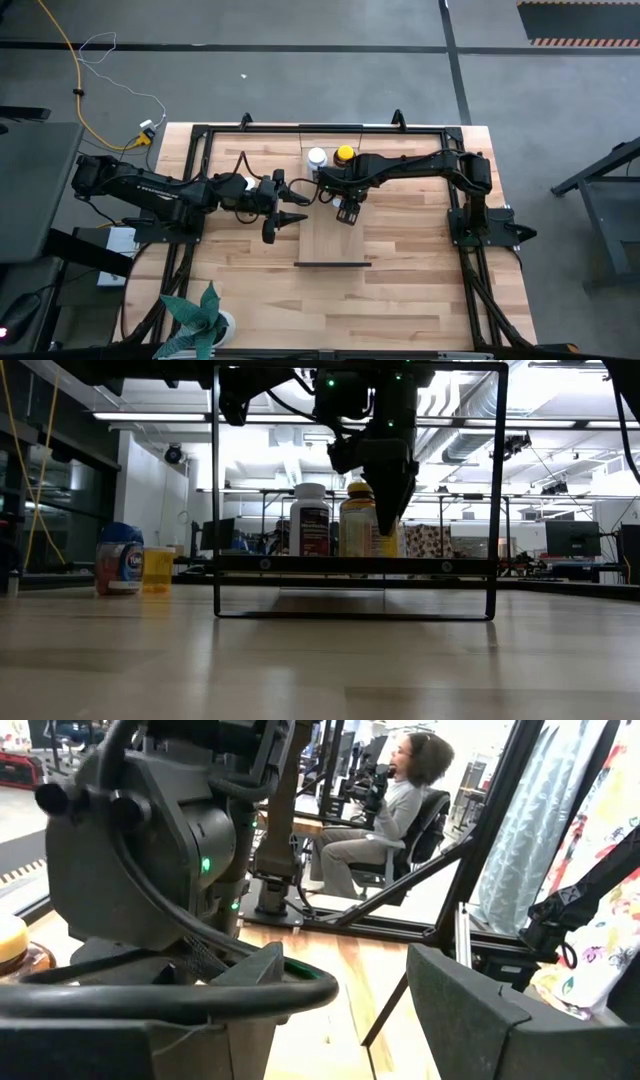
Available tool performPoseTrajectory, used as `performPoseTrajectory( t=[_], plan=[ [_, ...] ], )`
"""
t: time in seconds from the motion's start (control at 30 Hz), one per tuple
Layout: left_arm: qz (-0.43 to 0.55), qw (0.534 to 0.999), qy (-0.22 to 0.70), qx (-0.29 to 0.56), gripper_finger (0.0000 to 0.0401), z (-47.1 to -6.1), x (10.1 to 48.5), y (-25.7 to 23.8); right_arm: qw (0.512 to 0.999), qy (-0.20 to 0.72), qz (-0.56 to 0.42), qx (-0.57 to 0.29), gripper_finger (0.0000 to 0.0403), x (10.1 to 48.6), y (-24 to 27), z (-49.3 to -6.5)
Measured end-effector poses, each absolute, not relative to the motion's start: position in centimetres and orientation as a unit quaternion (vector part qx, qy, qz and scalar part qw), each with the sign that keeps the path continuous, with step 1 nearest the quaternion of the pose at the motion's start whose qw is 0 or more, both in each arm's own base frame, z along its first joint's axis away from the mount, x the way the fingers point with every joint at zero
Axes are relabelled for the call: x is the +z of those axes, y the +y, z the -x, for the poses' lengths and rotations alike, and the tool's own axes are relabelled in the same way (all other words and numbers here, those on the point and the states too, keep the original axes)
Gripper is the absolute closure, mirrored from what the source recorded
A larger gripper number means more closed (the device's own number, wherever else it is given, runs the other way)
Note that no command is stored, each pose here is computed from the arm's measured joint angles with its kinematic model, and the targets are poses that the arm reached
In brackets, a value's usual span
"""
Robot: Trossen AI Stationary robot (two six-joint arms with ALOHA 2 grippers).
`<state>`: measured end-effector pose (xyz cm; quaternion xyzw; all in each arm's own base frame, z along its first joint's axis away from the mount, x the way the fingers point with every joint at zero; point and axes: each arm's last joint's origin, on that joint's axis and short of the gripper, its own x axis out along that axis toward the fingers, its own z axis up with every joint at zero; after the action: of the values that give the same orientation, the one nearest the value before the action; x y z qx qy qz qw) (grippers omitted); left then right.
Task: Pick and place medicine bottles onto shelf by color
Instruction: Put the small orange pill bottle on the shelf, then put the blue pill bottle on the shelf
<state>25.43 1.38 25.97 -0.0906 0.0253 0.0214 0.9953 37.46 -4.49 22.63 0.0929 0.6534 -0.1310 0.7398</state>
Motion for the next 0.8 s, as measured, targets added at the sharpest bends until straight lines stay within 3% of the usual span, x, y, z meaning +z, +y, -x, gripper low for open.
performPoseTrajectory(
  t=[0.2,0.47,0.67,0.8],
  plan=[
    [0.091,0.995,0.025,0.021,0.0198,-25.4,26.0,1.4,0.754,0.641,-0.078,-0.120,0.0193,24.4,-4.7,-37.9],
    [0.080,0.996,0.035,0.022,0.0197,-25.4,25.8,1.4,0.761,0.640,-0.050,-0.098,0.0191,27.4,-4.5,-36.9],
    [0.071,0.996,0.051,0.022,0.0197,-25.3,25.6,1.4,0.784,0.610,-0.035,-0.111,0.0191,28.7,-3.3,-32.6],
    [0.069,0.996,0.045,0.022,0.0197,-25.1,25.9,1.4,0.839,0.529,-0.055,-0.113,0.0192,28.3,-1.9,-28.3]
  ],
)
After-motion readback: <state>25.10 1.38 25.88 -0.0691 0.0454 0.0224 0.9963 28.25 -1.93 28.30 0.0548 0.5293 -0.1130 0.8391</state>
